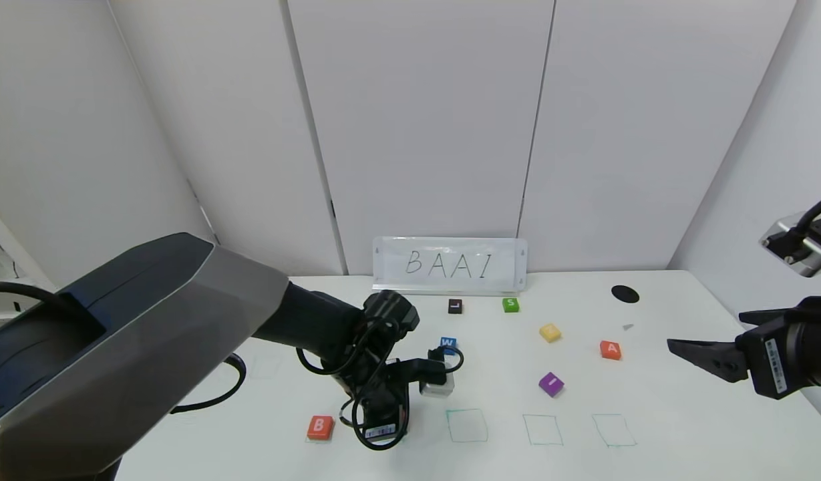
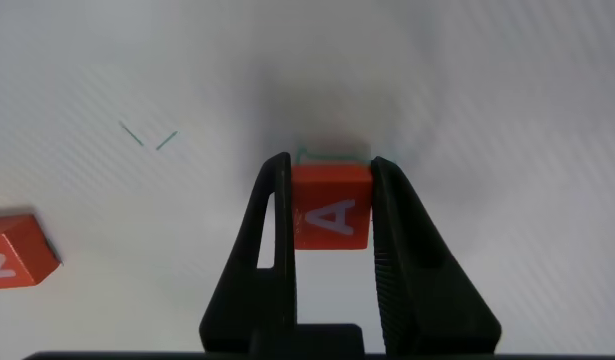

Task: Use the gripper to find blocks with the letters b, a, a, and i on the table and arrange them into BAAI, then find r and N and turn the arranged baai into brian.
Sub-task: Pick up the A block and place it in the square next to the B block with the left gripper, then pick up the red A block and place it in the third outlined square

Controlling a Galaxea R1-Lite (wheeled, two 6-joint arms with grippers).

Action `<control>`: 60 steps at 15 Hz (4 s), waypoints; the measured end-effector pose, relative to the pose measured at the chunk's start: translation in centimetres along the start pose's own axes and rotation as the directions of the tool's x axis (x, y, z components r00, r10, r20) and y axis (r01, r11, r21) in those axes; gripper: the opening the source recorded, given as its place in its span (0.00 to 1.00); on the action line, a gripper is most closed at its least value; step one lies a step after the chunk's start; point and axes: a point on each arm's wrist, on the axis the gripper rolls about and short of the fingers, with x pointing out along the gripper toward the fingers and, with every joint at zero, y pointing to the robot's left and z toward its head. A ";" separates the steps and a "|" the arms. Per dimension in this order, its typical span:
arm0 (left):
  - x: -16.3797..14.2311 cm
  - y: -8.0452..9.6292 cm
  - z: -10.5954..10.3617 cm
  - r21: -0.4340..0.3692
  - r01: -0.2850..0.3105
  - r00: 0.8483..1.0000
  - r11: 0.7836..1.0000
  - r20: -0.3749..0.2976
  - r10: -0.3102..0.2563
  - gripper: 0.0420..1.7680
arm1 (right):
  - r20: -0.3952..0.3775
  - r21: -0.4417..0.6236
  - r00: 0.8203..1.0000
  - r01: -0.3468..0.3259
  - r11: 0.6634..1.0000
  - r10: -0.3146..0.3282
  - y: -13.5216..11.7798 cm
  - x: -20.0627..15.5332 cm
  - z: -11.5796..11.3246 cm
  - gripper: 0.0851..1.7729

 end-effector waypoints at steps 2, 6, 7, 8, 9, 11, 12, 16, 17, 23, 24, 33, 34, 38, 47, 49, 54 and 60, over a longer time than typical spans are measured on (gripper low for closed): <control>0.3 -0.3 -0.1 0.002 0.011 1.000 1.000 -0.009 -0.011 0.27 | -0.003 -0.001 1.000 -0.002 1.000 0.002 0.0 0.1 -0.1 0.96; 0.4 -0.3 -0.2 0.002 0.014 1.000 1.000 -0.020 -0.014 0.27 | -0.005 -0.004 1.000 -0.004 1.000 0.004 0.1 0.1 -0.1 0.96; 0.4 -0.4 -0.2 0.003 0.015 1.000 1.000 -0.021 -0.015 0.27 | -0.006 -0.003 1.000 -0.004 1.000 0.004 0.1 0.1 -0.1 0.96; 0.4 -0.4 -0.2 0.003 0.015 1.000 1.000 -0.022 -0.015 0.27 | -0.005 -0.003 1.000 -0.005 1.000 0.005 0.1 0.1 -0.1 0.96; 0.4 -0.4 -0.2 0.003 0.016 1.000 1.000 -0.024 -0.016 0.27 | -0.004 -0.003 1.000 -0.004 1.000 0.004 0.1 0.1 -0.1 0.96; 0.4 -0.4 -0.3 0.006 0.017 0.999 1.000 -0.030 -0.017 0.27 | -0.005 -0.004 1.000 -0.004 1.000 0.004 0.1 0.1 -0.1 0.96; 0.3 -0.4 -0.4 0.008 0.017 0.999 1.000 -0.032 -0.017 0.36 | -0.005 -0.004 1.000 -0.004 1.000 0.004 0.1 0.1 -0.1 0.96; 0.1 -0.4 -0.4 0.007 0.011 0.999 1.000 -0.030 -0.011 0.60 | -0.005 -0.005 1.000 -0.006 1.000 0.006 0.1 0.1 -0.1 0.96; 0.0 -0.4 -0.4 0.008 0.010 1.000 1.000 -0.029 -0.009 0.64 | -0.004 -0.005 1.000 -0.007 1.000 0.007 0.2 0.0 -0.1 0.96; -3.1 -0.7 0.1 -0.093 -0.034 0.999 0.995 0.018 0.036 0.82 | 0.001 -0.005 1.000 -0.010 1.000 0.010 0.2 -0.1 -0.1 0.96; -3.8 -0.8 0.3 -0.166 -0.041 0.999 0.985 0.029 0.046 0.83 | 0.001 -0.004 1.000 -0.010 1.000 0.010 0.2 -0.1 -0.1 0.96; -9.6 -4.7 2.5 -0.779 -0.029 0.982 0.627 0.094 0.163 0.93 | 0.012 0.025 0.999 0.039 0.999 -0.039 -0.5 -0.3 0.2 0.96; -10.4 -5.0 2.1 -0.810 -0.061 0.977 0.583 0.071 0.201 0.93 | 0.010 0.034 0.999 0.052 0.998 -0.052 -0.7 -0.3 0.1 0.96; -13.0 -5.9 0.9 -0.914 -0.174 0.936 0.365 -0.038 0.350 0.95 | -0.066 0.102 0.992 0.109 0.989 -0.103 -2.0 0.6 -0.8 0.96; -17.6 -4.0 -2.4 -0.944 -0.222 0.864 0.242 -0.075 0.499 0.96 | -0.228 0.193 0.950 0.260 0.946 -0.215 -3.4 3.6 -0.9 0.96; -18.1 -4.0 -2.7 -0.947 -0.219 0.857 0.234 -0.072 0.509 0.96 | -0.260 0.210 0.941 0.277 0.938 -0.219 -3.5 5.3 -0.5 0.96; -18.8 -3.0 -3.3 -0.960 -0.186 0.852 0.209 -0.051 0.521 0.96 | -0.346 0.295 0.916 0.312 0.903 -0.204 -3.7 10.1 0.4 0.96; -19.5 -2.0 -3.9 -0.970 -0.137 0.852 0.202 -0.011 0.524 0.97 | -0.399 0.316 0.896 0.334 0.888 -0.196 -4.0 13.9 0.7 0.96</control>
